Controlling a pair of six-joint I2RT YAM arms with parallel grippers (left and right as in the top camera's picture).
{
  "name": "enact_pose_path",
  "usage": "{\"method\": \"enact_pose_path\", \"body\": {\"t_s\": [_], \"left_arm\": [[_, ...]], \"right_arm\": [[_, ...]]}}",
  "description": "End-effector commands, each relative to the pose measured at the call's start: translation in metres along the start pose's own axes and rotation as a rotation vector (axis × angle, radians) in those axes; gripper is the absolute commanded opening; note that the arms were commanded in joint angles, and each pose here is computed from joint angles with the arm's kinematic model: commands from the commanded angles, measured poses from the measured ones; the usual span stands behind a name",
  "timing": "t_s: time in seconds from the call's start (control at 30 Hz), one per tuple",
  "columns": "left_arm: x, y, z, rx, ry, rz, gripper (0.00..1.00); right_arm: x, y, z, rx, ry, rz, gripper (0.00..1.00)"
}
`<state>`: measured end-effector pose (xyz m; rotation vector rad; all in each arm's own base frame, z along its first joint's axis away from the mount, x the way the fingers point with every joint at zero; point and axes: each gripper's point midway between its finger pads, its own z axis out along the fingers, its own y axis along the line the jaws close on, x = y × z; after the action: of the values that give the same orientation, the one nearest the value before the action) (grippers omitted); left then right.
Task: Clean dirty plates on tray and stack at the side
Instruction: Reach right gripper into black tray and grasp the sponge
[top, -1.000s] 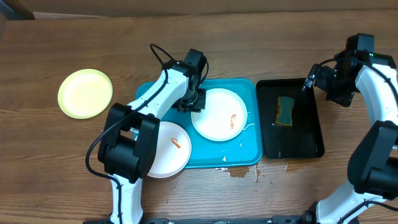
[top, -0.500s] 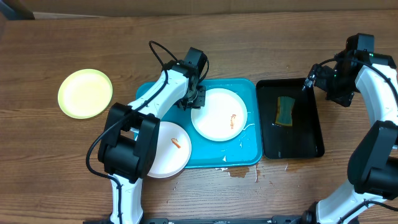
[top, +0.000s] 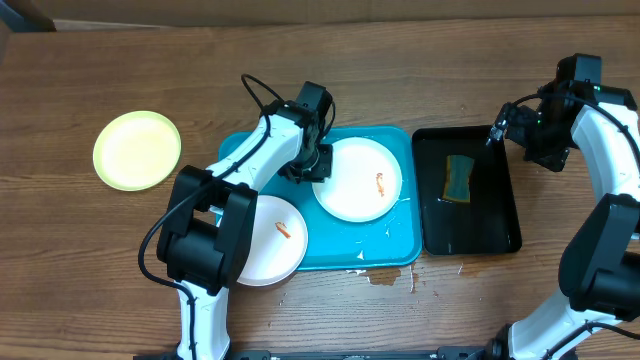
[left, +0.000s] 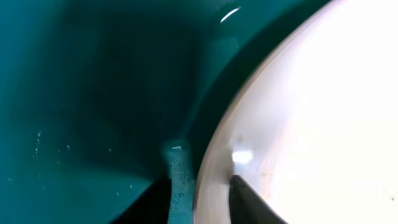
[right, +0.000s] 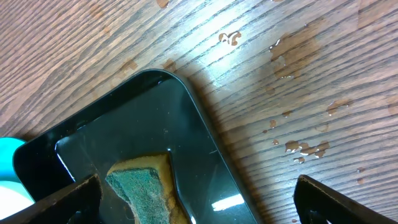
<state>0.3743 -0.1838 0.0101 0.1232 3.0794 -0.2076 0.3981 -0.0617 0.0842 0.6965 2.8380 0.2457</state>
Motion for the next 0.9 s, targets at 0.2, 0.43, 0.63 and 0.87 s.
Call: {"method": "enact_pose_path", "body": {"t_s": [0.2,0.43,0.63,0.87], "left_arm": [[-0.003,-0.003,0.005,0.005,-0.018,0.035,0.34],[-0.009,-0.006,0.005,0.015,-0.045,0.039,0.06],[-0.01,-0.006,0.005,0.016,-0.048,0.039,0.05],[-0.01,-0.006,0.005,0.015,-0.048,0.039,0.07]], "right_arm": [[-0.006,0.002,-0.006,-0.007,-0.025,-0.002,1.0],[0.013,0.024,-0.008,-0.141,0.063,0.007,1.0],[0.057,0.037,-0.008,-0.115,0.22,-0.045,0.48],[0.094,0.038,0.003,0.084,0.285,-0.141,0.59]]}}
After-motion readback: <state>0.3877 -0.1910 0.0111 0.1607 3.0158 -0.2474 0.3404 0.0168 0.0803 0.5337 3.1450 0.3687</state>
